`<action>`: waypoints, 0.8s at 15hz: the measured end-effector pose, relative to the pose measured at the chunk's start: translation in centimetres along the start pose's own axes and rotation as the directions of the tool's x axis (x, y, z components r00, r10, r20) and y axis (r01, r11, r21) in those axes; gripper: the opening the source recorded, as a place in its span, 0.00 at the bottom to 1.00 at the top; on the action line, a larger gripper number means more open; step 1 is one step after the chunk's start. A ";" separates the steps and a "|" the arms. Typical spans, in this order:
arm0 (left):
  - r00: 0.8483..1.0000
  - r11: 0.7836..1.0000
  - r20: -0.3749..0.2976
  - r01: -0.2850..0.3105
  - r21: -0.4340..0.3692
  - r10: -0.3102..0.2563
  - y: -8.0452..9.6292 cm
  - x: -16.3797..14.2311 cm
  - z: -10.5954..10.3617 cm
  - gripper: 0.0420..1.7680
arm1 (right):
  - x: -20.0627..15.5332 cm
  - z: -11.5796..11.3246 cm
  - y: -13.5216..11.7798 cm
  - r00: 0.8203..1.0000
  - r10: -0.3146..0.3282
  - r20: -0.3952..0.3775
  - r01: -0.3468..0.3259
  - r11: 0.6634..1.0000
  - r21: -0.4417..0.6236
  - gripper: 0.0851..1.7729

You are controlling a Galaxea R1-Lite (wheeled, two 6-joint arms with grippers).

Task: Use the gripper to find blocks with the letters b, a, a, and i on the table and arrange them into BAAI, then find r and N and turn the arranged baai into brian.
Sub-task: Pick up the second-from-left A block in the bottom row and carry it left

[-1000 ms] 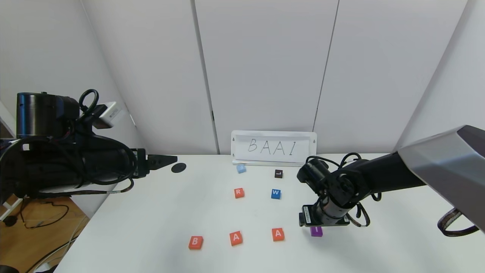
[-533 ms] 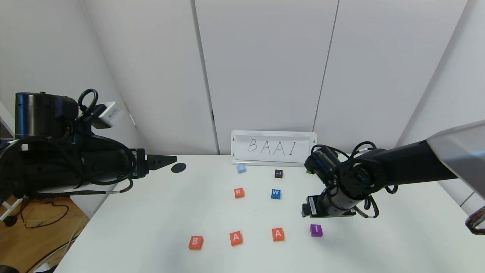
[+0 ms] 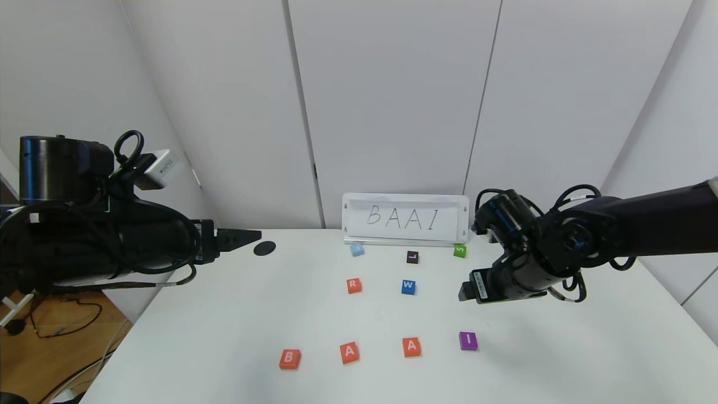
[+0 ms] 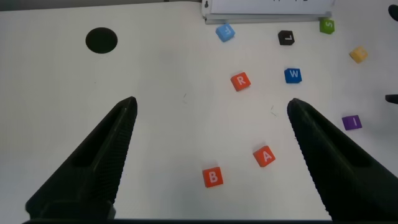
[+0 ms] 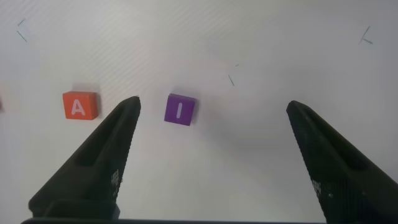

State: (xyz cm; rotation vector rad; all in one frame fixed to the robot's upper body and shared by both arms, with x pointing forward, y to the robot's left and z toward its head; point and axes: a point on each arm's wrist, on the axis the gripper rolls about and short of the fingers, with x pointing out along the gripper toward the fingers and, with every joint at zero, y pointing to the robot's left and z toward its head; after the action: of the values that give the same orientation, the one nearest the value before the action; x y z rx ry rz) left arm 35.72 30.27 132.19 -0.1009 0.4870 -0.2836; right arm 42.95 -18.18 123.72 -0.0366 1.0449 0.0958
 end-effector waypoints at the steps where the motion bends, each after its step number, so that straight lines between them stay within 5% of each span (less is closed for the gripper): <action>1: 1.000 1.000 0.000 0.000 0.000 0.000 0.0 0.0 0.0 0.97 | -0.6 0.3 -0.5 1.000 -0.001 0.016 0.002 1.000 -0.007 0.95; 12: 1.000 1.000 0.011 0.003 0.019 -0.003 -0.3 -0.9 -0.2 0.97 | -9.5 0.7 -6.4 0.974 -0.037 0.223 0.050 0.997 -0.056 0.96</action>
State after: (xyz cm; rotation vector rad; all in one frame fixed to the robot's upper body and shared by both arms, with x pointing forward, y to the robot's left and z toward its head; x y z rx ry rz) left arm 34.77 30.27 132.46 -0.0842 0.4732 -0.2904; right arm 39.40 -25.09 132.17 -0.1023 0.8172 0.0899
